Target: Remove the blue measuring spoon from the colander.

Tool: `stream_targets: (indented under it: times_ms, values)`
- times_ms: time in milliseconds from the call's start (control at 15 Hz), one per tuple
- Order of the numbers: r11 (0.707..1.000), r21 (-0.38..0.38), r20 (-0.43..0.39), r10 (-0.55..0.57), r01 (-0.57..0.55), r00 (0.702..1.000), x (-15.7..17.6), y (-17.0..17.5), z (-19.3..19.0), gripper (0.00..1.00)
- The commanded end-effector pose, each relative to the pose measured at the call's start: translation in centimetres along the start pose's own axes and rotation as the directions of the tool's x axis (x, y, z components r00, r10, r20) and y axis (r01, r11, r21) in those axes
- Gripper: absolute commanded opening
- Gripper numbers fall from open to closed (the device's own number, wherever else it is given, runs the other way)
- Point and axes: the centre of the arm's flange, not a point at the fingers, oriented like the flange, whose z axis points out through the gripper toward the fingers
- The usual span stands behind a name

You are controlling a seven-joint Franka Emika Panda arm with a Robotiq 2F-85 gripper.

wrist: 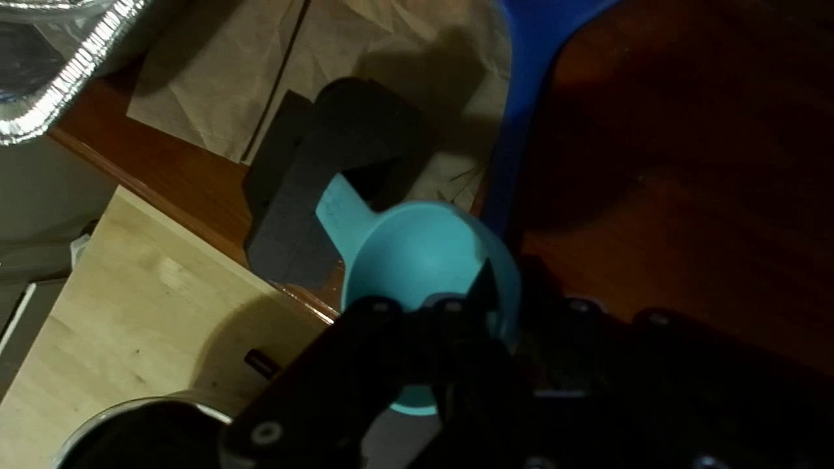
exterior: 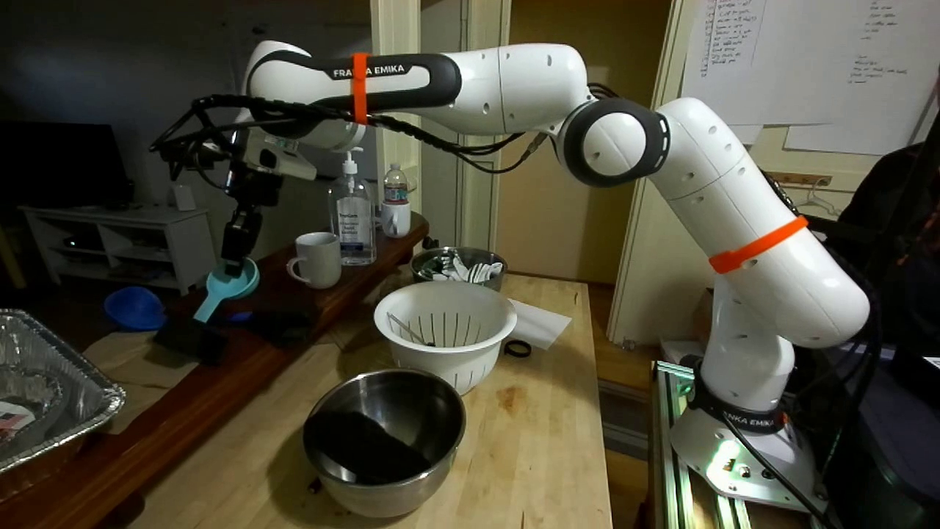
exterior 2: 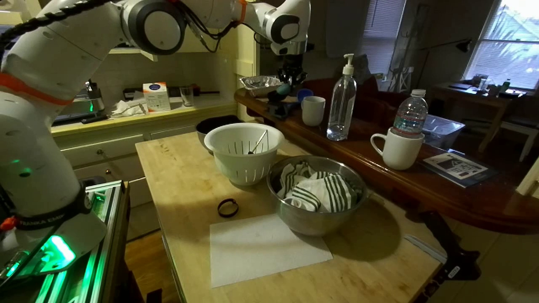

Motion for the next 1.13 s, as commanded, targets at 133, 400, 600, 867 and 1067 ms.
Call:
stream_targets:
  times_ms: [133,400,600,867,1067]
  values:
    - [0.996,-0.054,0.023,0.065,-0.064,0.998,-2.4,-2.4,-1.0,0.51]
    - [0.996,-0.051,0.024,0.079,-0.078,0.997,-2.4,-2.9,-1.6,0.81]
    - [0.999,-0.018,0.015,0.036,-0.036,0.999,-2.8,-1.7,-3.5,1.0]
    - [0.995,0.06,-0.082,-0.076,0.082,0.994,-3.0,1.6,-9.0,1.0]
    - [0.993,0.091,-0.088,-0.067,0.075,0.994,-1.3,2.3,-9.4,1.0]
